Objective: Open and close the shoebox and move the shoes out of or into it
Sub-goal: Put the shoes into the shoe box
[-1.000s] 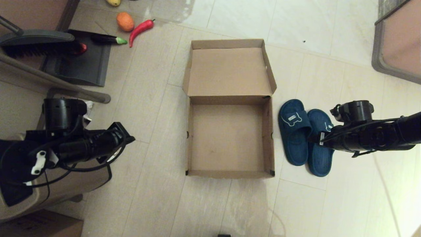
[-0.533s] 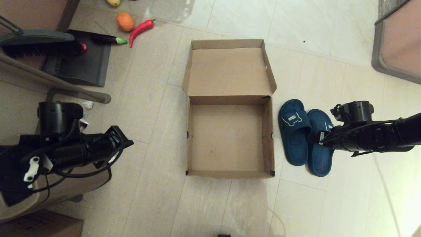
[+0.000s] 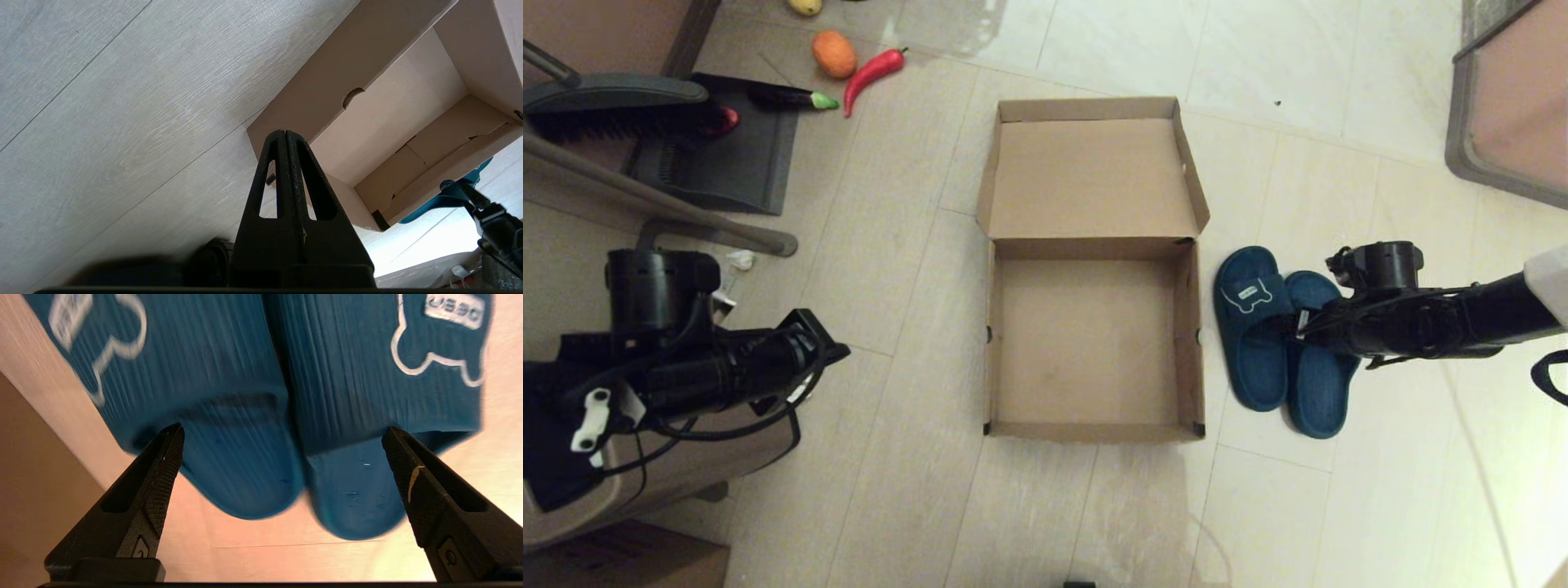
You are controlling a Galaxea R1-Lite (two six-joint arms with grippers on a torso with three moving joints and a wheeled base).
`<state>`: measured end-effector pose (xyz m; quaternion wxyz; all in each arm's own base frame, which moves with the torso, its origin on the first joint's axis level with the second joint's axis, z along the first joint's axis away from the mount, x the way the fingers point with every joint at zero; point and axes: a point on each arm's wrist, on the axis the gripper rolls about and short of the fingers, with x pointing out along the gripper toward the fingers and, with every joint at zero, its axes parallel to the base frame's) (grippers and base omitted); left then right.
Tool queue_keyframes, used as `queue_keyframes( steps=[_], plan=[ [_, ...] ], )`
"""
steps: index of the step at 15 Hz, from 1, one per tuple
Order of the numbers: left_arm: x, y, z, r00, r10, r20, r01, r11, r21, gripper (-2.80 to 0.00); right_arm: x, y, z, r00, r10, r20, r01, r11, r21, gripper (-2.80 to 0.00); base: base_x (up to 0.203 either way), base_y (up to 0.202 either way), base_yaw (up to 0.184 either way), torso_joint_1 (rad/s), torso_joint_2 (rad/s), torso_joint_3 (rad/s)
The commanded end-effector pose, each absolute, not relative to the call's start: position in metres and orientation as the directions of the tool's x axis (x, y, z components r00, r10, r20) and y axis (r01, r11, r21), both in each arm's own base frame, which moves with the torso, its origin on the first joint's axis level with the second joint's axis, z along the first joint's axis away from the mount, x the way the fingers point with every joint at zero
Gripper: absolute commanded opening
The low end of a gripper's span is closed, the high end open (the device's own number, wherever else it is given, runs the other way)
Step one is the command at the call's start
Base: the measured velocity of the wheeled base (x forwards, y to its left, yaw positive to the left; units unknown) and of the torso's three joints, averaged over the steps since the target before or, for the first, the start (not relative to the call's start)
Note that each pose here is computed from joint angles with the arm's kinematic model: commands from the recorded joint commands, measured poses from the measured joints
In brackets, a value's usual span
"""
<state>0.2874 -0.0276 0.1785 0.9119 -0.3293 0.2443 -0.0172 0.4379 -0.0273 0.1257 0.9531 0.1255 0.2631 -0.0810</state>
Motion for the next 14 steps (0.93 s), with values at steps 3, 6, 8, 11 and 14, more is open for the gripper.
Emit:
queue_keyframes(
  steps=[3,6,8,11,14],
  plan=[
    [0.286,-0.025,0.179,0.882,-0.187,-0.432,-0.135,0.779,-0.612,-2.80,0.451,-0.029,0.137,0.845,-0.053,-0.533,0.295,0.876,0.381,0.00,0.000,0.000,0.000,0.000,0.00,0.000],
    [0.285,-0.025,0.180,0.883,-0.186,-0.430,-0.134,0.779,-0.613,-2.80,0.458,-0.036,0.144,0.844,-0.044,-0.535,0.341,0.814,0.470,0.00,0.000,0.000,0.000,0.000,0.00,0.000],
    [0.283,-0.025,0.178,0.880,-0.186,-0.437,-0.139,0.779,-0.611,-2.80,0.459,-0.037,0.148,0.844,-0.030,-0.535,0.339,0.804,0.489,0.00,0.000,0.000,0.000,0.000,0.00,0.000],
    [0.283,-0.025,0.178,0.880,-0.187,-0.437,-0.139,0.778,-0.612,-2.80,0.450,-0.038,0.152,0.829,-0.033,-0.559,0.353,0.805,0.476,0.00,0.000,0.000,0.000,0.000,0.00,0.000],
    [0.283,-0.025,0.178,0.881,-0.186,-0.436,-0.138,0.778,-0.613,-2.80,0.437,-0.038,0.152,0.799,-0.032,-0.600,0.369,0.814,0.449,0.00,0.000,0.000,0.000,0.000,0.00,0.000]
  ],
)
